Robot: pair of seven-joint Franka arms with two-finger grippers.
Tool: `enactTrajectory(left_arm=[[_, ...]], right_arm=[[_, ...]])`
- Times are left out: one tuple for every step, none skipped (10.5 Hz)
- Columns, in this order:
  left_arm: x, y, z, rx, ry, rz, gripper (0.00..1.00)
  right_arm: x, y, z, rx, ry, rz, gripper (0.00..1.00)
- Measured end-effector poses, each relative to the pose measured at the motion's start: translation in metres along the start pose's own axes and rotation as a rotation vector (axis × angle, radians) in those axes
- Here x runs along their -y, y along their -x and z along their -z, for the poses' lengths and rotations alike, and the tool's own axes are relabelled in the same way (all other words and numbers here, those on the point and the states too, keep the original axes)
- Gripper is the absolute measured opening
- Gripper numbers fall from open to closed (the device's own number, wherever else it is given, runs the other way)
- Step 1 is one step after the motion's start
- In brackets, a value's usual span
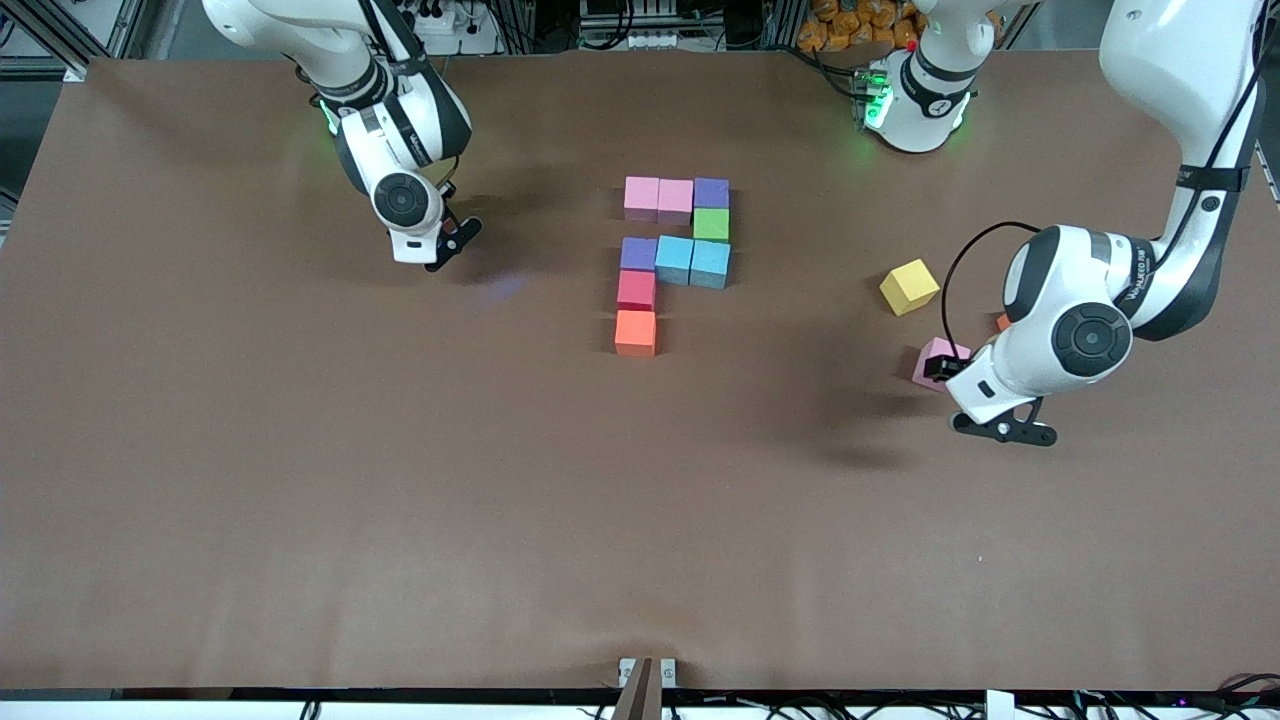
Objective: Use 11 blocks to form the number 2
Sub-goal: 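Grasp the lilac cube with the left gripper while the right gripper lifts pink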
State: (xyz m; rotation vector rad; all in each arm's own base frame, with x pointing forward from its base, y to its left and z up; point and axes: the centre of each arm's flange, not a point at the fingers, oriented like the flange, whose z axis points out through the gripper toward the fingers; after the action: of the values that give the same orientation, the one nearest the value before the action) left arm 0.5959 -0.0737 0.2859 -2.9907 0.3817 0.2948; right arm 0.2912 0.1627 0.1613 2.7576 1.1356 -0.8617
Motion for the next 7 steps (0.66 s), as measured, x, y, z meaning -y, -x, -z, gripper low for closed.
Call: enactTrajectory(left_arm=[[0.002, 0.003, -0.004, -0.004, 0.002, -0.024, 1.00], [0.002, 0.005, -0.011, -0.018, 0.007, -0.039, 1.00], [-0.001, 0.008, -0.019, -0.035, 0.011, -0.046, 1.00], [-0.005, 0.011, -0.028, -0.043, 0.015, -0.054, 1.00], [-0.008, 0.015, -0.034, -0.039, 0.017, -0.067, 1.00], [-0.011, 0.019, -0.039, -0.031, 0.018, -0.089, 1.00], [-0.011, 0.022, -0.042, -0.026, 0.018, -0.113, 1.00]], right_arm=[[-0.002, 0.000, 0.001, -0.004, -0.001, 0.000, 0.62], [-0.002, -0.001, 0.006, -0.010, 0.008, 0.010, 0.62], [-0.002, -0.003, 0.014, -0.010, 0.025, 0.028, 0.62], [-0.003, -0.008, 0.029, -0.005, 0.042, 0.046, 0.62], [-0.004, -0.013, 0.048, -0.007, 0.058, 0.060, 0.62], [-0.006, -0.020, 0.070, -0.016, 0.077, 0.072, 0.62], [-0.007, -0.026, 0.091, -0.030, 0.094, 0.083, 0.62]])
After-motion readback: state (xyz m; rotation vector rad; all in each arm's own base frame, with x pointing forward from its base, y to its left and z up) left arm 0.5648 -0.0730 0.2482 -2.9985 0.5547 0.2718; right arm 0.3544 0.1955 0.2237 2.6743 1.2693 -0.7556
